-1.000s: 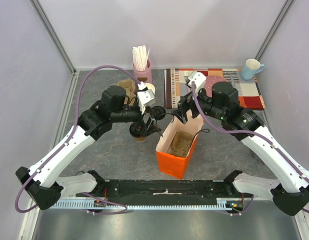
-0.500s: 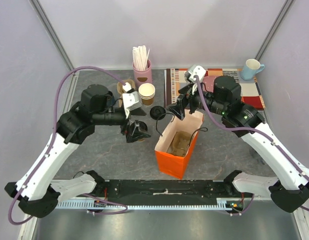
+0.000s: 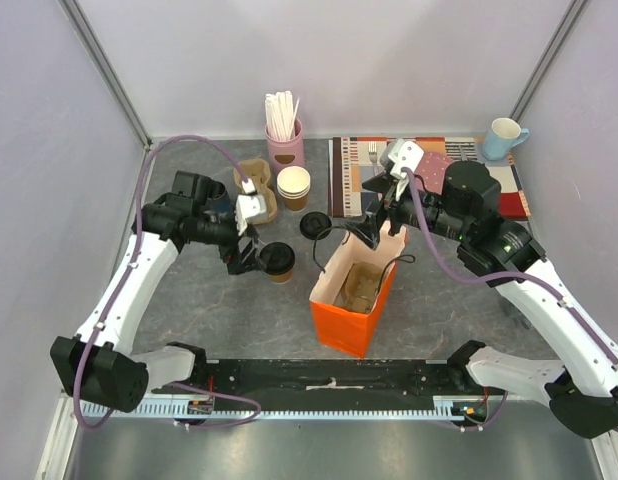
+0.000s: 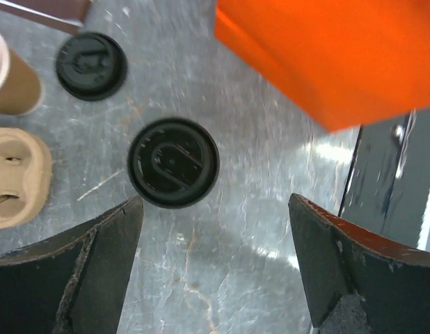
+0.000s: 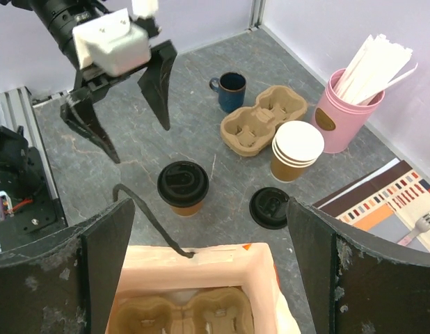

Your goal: Pack the takeout coffee

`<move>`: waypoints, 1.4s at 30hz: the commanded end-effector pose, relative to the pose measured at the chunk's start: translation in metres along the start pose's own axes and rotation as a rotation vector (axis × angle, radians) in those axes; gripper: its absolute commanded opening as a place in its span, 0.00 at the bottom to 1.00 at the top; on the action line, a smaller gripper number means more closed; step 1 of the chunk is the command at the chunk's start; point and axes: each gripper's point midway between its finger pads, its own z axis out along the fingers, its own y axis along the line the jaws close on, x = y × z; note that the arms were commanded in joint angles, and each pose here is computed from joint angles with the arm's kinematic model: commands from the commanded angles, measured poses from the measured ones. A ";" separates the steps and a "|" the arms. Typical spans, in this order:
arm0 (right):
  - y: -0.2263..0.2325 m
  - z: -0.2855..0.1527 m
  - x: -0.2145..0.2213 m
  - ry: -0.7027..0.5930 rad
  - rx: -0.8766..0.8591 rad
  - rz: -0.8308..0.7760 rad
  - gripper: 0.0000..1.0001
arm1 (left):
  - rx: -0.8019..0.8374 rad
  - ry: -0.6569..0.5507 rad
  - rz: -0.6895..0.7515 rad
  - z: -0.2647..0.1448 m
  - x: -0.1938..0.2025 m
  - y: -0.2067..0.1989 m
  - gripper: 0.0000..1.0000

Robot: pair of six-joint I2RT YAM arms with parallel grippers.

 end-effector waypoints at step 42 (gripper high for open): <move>-0.078 0.004 0.033 0.169 0.127 -0.007 0.98 | 0.374 0.204 0.537 0.084 0.076 0.007 0.40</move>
